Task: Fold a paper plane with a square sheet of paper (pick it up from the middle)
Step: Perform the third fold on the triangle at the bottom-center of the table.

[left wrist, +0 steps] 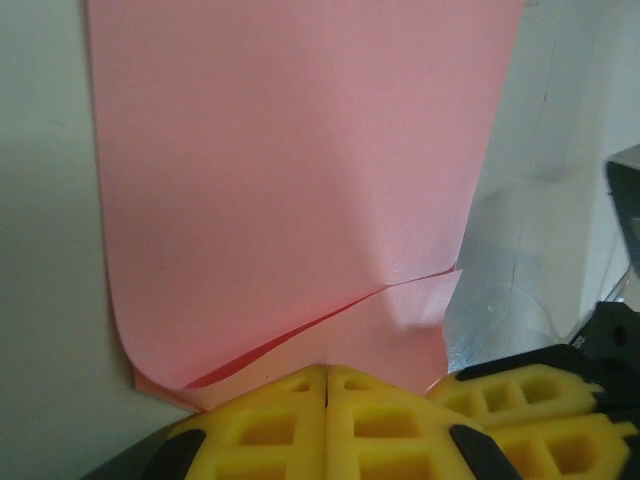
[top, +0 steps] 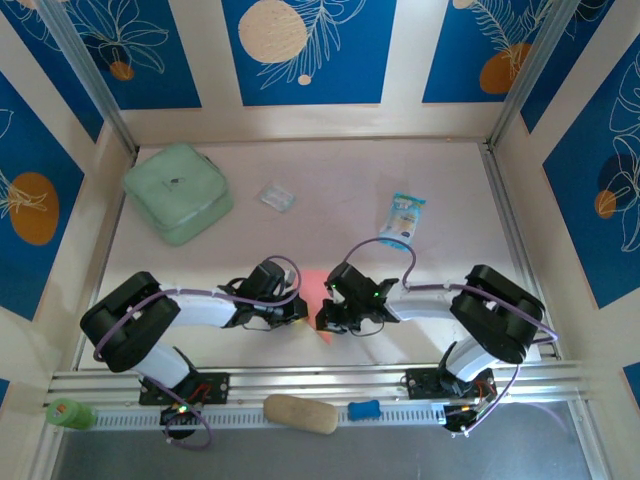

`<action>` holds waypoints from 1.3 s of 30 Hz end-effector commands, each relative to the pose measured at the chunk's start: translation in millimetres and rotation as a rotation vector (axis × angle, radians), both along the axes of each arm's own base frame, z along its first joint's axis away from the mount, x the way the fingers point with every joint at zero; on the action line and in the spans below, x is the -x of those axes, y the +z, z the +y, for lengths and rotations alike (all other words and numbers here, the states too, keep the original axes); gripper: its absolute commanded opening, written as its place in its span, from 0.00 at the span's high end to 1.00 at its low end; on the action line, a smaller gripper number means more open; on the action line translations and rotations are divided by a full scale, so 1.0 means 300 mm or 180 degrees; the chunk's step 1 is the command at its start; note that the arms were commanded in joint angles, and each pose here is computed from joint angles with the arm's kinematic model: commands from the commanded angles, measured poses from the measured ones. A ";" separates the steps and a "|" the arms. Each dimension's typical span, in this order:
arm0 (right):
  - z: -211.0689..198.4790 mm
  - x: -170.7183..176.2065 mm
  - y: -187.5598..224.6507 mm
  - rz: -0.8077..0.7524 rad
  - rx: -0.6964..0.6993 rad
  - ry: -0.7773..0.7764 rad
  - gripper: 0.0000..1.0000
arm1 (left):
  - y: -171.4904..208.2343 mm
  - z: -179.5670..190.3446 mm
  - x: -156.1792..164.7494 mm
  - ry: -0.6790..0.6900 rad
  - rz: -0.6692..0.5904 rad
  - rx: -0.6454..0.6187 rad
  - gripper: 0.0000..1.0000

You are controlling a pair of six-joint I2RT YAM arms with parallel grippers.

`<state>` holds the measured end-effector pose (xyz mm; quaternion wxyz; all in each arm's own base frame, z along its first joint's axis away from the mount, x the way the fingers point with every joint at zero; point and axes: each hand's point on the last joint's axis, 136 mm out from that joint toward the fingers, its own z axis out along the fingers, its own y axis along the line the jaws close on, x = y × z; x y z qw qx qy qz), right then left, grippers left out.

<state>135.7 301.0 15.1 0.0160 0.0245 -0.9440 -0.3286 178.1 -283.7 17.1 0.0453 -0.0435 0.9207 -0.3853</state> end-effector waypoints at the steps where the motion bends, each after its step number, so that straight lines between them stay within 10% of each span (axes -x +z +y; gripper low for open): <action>1: -0.048 0.051 -0.055 0.0178 0.0122 0.0000 0.93 | -0.028 0.020 0.006 0.0022 0.0017 -0.0135 1.00; 13: -0.090 0.079 -0.102 0.0259 0.0293 -0.0045 0.95 | 0.139 -0.037 -0.033 -0.0053 -0.0326 0.0146 1.00; 39: -0.126 0.092 -0.130 0.0282 0.0395 -0.0071 0.96 | -0.064 0.058 -0.038 0.0069 0.0005 -0.0373 1.00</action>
